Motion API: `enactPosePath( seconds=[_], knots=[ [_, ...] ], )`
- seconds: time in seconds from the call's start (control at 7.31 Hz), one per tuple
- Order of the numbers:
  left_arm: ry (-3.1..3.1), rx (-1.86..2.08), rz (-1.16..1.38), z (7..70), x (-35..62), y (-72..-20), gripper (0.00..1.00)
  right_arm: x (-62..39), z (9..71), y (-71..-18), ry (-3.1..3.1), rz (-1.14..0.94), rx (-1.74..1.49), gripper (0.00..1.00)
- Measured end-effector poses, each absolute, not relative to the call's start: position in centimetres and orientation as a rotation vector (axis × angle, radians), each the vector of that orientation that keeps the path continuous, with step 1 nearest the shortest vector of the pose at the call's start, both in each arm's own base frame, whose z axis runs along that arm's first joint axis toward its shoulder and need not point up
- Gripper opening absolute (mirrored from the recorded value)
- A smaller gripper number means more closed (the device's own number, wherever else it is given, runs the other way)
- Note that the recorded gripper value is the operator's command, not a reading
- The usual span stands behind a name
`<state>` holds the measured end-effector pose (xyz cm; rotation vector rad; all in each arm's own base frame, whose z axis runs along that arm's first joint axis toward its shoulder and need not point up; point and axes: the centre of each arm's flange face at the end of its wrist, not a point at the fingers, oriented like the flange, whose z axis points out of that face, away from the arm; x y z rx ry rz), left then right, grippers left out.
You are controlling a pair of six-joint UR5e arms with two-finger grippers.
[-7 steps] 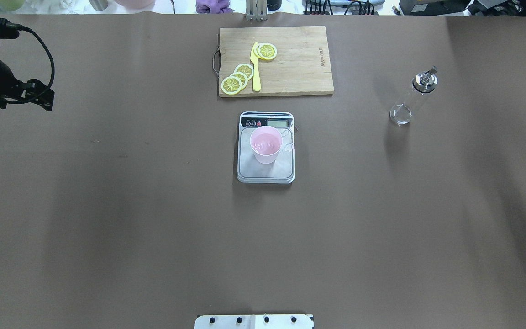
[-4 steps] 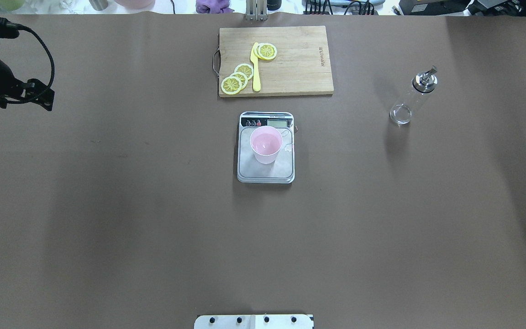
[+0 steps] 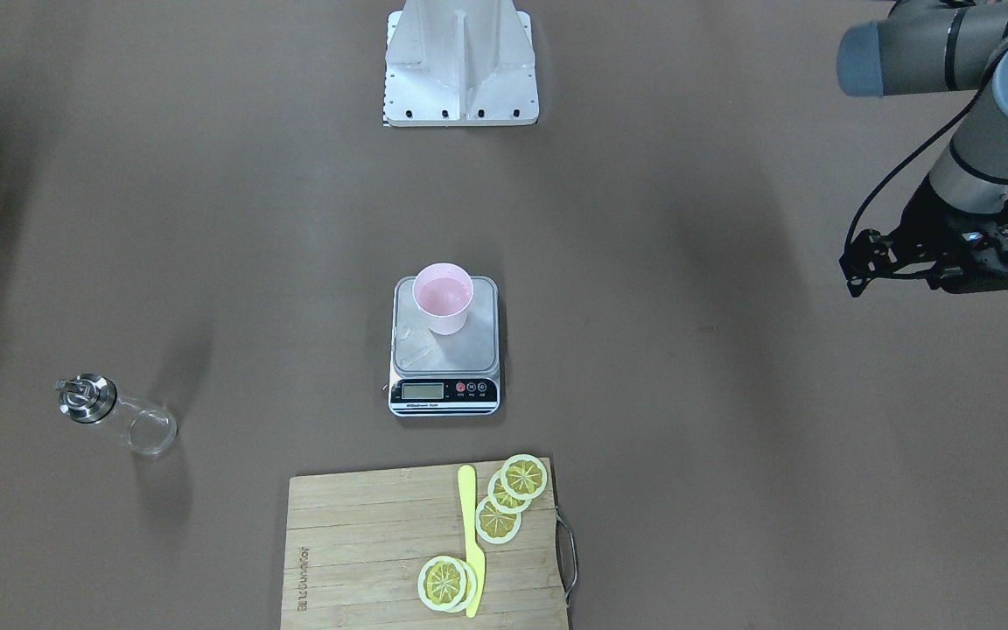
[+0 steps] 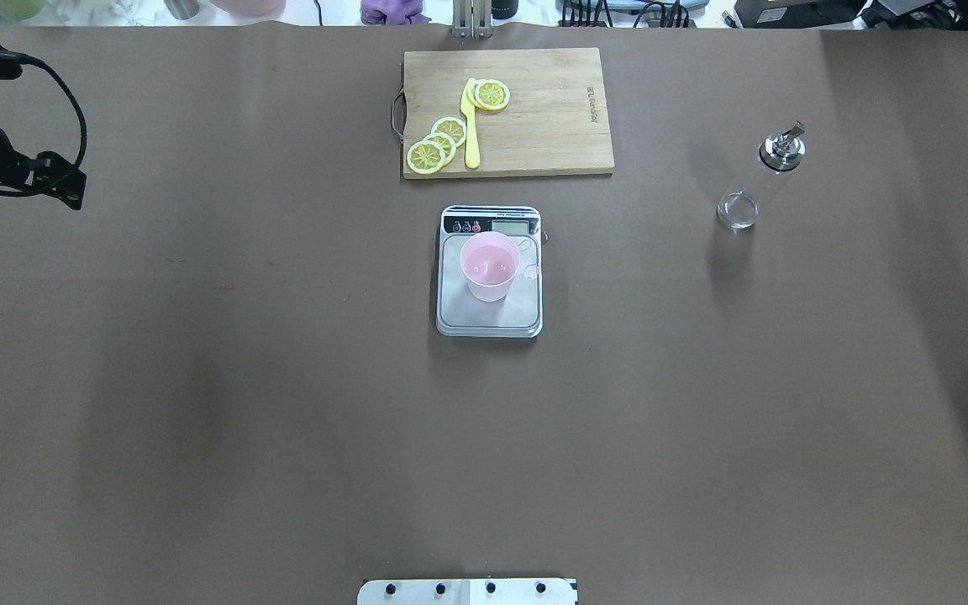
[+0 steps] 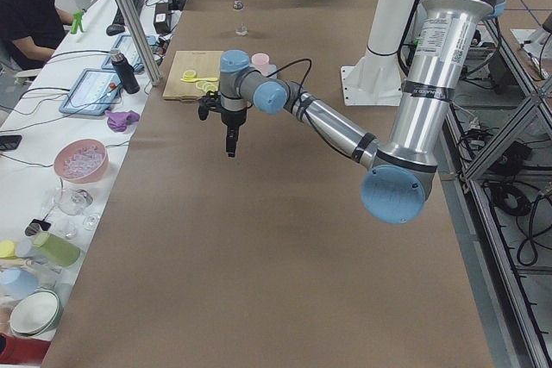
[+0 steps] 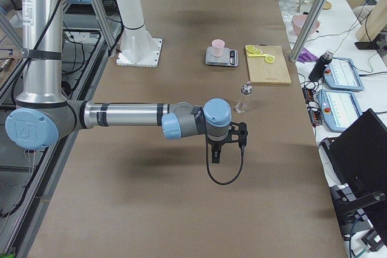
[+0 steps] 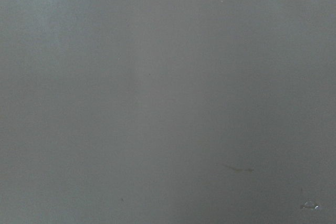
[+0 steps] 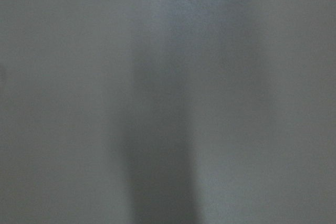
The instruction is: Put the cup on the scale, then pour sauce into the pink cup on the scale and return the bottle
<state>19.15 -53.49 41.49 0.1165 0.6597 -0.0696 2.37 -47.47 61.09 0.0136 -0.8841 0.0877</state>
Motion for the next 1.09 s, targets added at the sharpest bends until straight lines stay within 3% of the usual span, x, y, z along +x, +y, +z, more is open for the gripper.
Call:
enactPosePath(
  seconds=[0.55, 1.09],
  knots=[
    [0.706, 0.083, -0.015, 48.9, 6.3, -55.7, 0.99, 5.4, 61.0, -47.5, -0.88, 0.043, -0.055, 1.0],
    [0.718, 0.04, 0.032, 58.5, -4.0, -50.0, 0.99, 5.8, 62.7, -46.4, -0.78, 0.045, -0.093, 1.0]
  ],
)
